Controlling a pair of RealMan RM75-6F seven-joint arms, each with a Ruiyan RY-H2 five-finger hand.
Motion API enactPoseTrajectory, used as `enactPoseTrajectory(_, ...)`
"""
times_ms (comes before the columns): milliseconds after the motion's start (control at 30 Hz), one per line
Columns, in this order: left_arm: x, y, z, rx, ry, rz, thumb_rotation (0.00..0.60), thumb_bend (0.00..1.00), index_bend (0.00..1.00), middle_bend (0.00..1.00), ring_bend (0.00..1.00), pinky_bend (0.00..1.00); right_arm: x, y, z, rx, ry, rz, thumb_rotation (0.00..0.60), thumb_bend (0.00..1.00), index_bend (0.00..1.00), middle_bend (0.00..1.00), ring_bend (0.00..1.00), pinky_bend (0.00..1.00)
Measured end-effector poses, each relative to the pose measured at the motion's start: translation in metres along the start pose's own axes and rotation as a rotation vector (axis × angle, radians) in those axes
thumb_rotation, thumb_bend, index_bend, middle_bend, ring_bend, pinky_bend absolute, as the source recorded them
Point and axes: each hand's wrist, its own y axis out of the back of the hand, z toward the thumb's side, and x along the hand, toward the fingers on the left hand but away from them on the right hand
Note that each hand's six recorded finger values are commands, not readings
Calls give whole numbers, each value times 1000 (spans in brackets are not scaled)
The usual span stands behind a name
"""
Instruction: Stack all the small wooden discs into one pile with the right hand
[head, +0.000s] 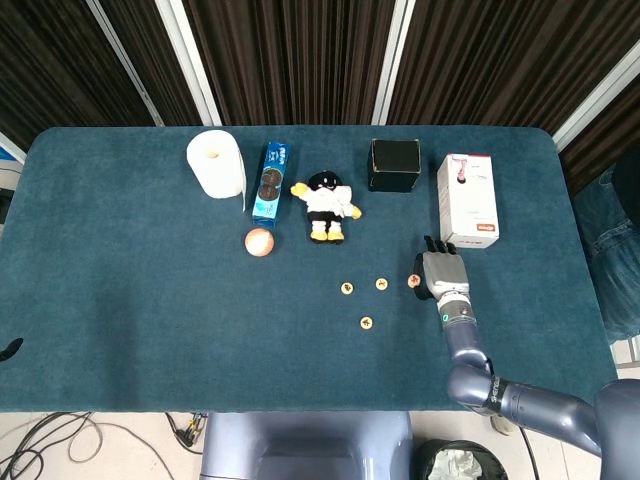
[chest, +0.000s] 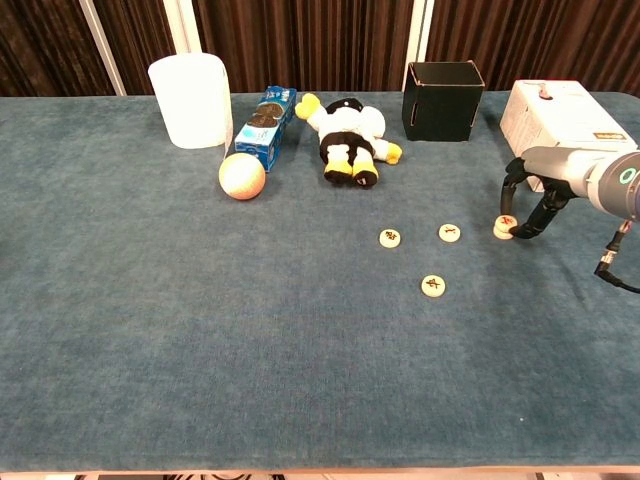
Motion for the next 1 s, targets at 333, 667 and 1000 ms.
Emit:
enactPoseTrajectory(333, 0, 0, -1, -1, 9, -4, 600, 148, 50, 0, 0, 0, 0, 0, -3, -2, -7, 1, 600, 406, 467, 0, 0, 0)
enactPoseTrajectory(667, 0, 0, -1, -1, 9, -5, 600, 148, 50, 0, 0, 0, -1, 1, -3, 1, -10, -3, 600, 406, 467, 0, 0, 0)
enactPoseTrajectory(1000, -1, 0, 0, -5, 6, -5, 600, 148, 50, 0, 0, 0, 0, 2, -7, 14, -21, 1, 600, 405, 467, 0, 0, 0)
